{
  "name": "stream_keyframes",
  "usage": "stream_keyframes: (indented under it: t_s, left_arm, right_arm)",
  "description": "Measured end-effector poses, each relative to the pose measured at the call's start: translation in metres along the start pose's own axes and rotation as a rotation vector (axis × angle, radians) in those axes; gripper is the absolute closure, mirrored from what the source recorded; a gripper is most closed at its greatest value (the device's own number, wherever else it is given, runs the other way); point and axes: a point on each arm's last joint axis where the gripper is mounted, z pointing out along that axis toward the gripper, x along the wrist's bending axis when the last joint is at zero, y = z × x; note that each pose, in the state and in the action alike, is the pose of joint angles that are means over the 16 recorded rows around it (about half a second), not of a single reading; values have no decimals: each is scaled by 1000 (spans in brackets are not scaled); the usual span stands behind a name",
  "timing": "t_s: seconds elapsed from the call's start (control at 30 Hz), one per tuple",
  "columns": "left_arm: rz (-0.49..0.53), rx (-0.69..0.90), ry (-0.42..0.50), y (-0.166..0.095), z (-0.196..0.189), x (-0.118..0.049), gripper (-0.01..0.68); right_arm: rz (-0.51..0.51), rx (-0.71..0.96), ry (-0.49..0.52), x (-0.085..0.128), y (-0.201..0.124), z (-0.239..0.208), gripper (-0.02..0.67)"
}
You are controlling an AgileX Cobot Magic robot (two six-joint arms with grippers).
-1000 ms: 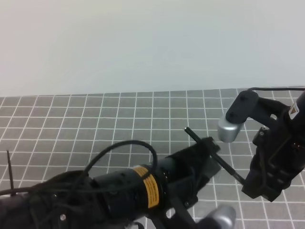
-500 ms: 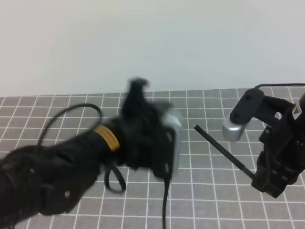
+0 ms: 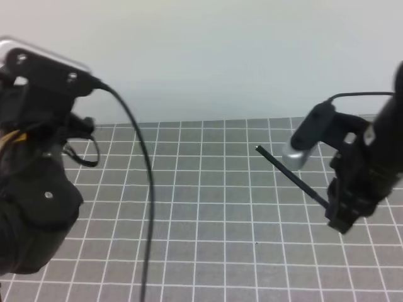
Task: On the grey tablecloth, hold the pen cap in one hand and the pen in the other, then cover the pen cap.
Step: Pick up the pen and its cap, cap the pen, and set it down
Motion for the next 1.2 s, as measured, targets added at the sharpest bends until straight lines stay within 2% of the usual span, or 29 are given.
stream_keyframes:
  t_s: [0.17,0.6,0.93,1.2]
  left_arm:
    - [-50,112,108,-11,0,10,377]
    - [-57,157,189,-16,-1,18,528]
    - [-54,159,227,-16,-2,21,560]
    - [-57,160,233,-16,-2,22,562]
  right_arm:
    - [-85,36,-24,-13,13,16,565]
    - [-337,181,-15,-43,37,84,565]
    - [-455,247,29,-50,40,123,565]
    - [-486,264,33,-52,39,131,562]
